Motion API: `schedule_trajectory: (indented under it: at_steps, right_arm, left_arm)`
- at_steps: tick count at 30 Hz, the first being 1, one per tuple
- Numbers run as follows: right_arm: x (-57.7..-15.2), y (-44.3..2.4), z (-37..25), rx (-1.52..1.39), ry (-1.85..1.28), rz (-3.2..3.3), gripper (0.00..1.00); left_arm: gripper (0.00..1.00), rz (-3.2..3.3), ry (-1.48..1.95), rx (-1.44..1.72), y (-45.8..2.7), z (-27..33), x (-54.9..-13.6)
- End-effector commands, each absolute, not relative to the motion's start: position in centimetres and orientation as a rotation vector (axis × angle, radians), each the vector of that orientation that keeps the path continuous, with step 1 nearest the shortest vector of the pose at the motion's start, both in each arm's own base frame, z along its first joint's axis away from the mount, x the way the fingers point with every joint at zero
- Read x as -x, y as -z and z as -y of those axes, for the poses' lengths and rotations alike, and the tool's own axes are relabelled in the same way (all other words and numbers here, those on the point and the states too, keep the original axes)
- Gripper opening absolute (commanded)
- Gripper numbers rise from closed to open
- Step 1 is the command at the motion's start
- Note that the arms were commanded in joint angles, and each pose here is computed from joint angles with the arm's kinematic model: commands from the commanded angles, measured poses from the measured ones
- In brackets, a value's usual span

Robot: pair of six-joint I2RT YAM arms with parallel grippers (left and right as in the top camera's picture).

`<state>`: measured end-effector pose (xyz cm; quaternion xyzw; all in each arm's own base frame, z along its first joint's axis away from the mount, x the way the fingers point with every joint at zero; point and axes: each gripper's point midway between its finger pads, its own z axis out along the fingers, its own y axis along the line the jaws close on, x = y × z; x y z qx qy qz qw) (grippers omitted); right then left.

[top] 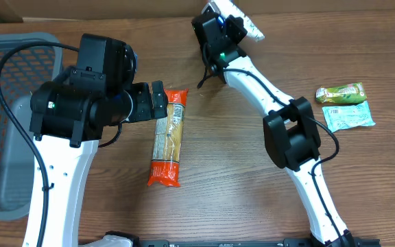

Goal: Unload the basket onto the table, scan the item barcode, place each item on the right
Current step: 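Hold the white tube in front of the scanner window, then carry the white tube right and lower it beside the pouch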

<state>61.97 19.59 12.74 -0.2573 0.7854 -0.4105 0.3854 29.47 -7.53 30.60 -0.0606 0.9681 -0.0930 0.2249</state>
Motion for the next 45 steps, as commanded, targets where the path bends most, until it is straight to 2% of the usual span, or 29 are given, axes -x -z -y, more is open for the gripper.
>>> schedule_trajectory:
  at_steps: [1, 18, 23, 26, 29, 33, 38, 45]
  right_arm:
    - [-62.1, -13.9, -18.8, 0.588, 1.098, -1.98, 0.04]
    - [-61.6, -13.5, -19.3, 0.633, 1.144, -1.976, 0.04]
    - [-60.7, -17.8, -19.3, 0.518, 1.078, -1.963, 0.04]
    - [-58.5, -22.2, -18.9, 0.417, 0.874, -2.027, 0.04]
    - [-55.9, -24.4, -18.3, 0.34, 0.566, -2.159, 0.04]
    - [-52.9, -25.4, -15.7, 0.059, 0.082, -2.363, 0.04]
    - [-51.2, -22.3, -9.6, -0.376, -0.34, -2.592, 0.04]
    - [-51.6, -14.5, 0.4, -0.942, -0.382, -2.617, 0.04]
  left_arm:
    - [1.0, -2.656, 0.251, 0.135, -31.1, 7.6, -29.6]
    - [1.0, -2.656, 0.251, 0.135, -31.1, 7.6, -29.6]
    - [1.0, -2.656, 0.251, 0.135, -31.1, 7.6, -29.6]
    - [1.0, -2.656, 0.251, 0.135, -31.1, 7.6, -29.6]
    - [1.0, -2.656, 0.251, 0.135, -31.1, 7.6, -29.6]
    - [1.0, -2.656, 0.251, 0.135, -31.1, 7.6, -29.6]
    - [1.0, -2.656, 0.251, 0.135, -31.1, 7.6, -29.6]
    - [1.0, -2.656, 0.251, 0.135, -31.1, 7.6, -29.6]
